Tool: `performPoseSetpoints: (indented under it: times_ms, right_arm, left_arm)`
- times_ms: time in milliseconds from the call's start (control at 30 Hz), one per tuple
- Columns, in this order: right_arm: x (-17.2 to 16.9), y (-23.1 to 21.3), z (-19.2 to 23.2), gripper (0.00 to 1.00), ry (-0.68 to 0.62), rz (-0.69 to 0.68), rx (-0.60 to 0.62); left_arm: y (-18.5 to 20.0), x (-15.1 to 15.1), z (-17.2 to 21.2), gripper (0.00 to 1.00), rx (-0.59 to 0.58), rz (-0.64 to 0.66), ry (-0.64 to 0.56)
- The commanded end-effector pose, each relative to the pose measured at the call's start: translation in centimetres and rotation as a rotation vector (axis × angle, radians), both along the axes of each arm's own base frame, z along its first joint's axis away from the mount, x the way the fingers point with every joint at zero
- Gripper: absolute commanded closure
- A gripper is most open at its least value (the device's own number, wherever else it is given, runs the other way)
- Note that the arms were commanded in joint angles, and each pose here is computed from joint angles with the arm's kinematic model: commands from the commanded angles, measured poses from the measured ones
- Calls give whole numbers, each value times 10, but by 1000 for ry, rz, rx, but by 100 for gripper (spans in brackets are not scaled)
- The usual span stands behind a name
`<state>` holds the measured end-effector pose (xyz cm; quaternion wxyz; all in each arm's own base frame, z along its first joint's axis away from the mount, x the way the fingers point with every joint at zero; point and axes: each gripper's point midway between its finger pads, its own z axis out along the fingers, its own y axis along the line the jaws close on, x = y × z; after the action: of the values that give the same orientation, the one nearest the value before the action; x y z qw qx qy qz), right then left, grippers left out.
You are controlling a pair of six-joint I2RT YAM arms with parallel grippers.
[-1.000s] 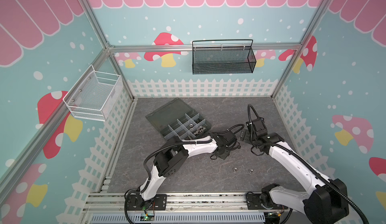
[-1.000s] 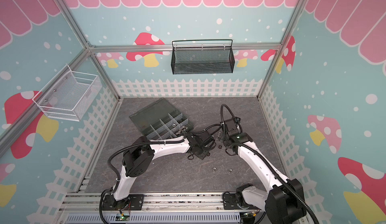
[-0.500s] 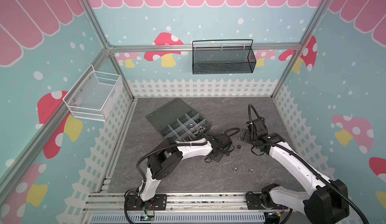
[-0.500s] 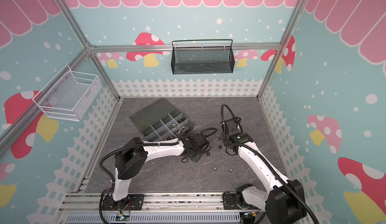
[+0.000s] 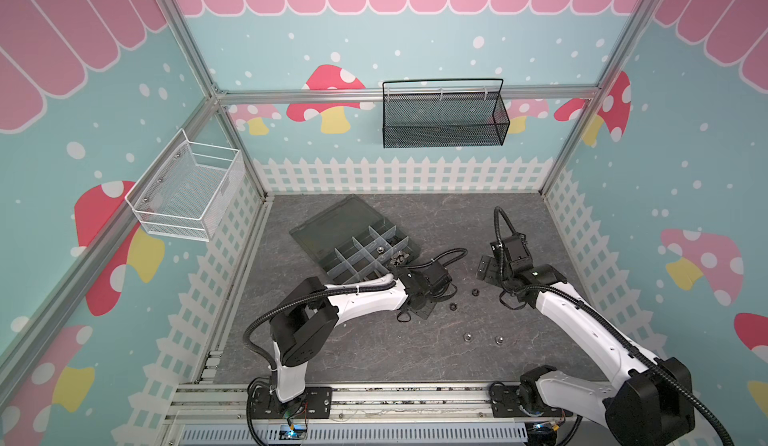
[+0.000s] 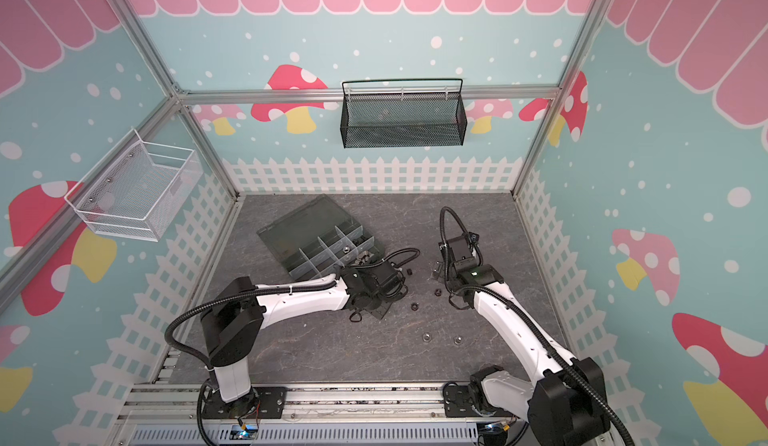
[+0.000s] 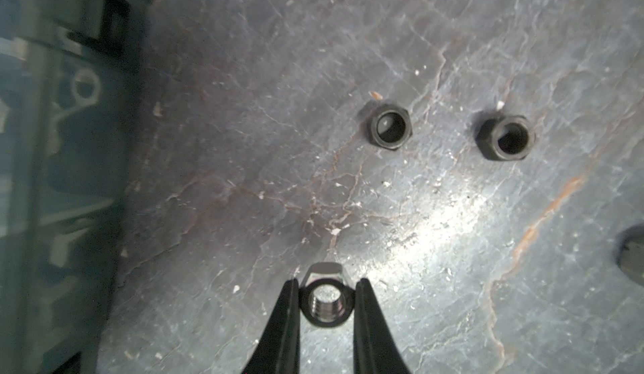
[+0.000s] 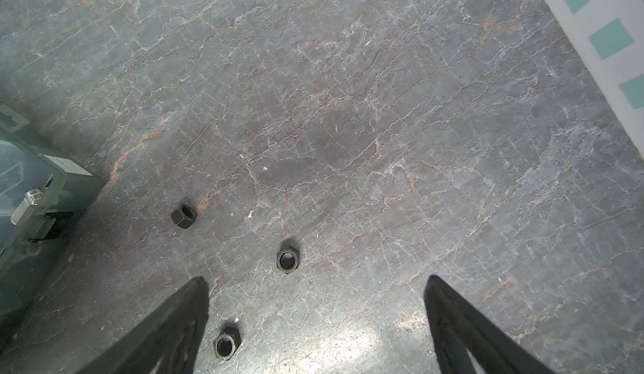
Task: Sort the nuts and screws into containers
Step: 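Lift and carry the silver nut with the left gripper over the nut compartment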
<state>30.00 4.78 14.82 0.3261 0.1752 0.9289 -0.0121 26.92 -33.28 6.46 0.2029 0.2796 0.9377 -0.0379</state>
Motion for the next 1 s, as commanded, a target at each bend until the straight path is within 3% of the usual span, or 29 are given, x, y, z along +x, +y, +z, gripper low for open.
performPoseSetpoints:
  times_ms: [0,533,967]
  right_arm:
    - [-3,-2,-1,2,-4,-13,11]
    - [-6,-1,-7,2,13,-16,22]
    - [-5,1,-4,2,5,-15,35]
  left_arm:
    - [9,24,20,88,-32,61,-62]
    - [97,145,67,88,-79,299,-205]
    - [124,178,46,88,-85,358,-150]
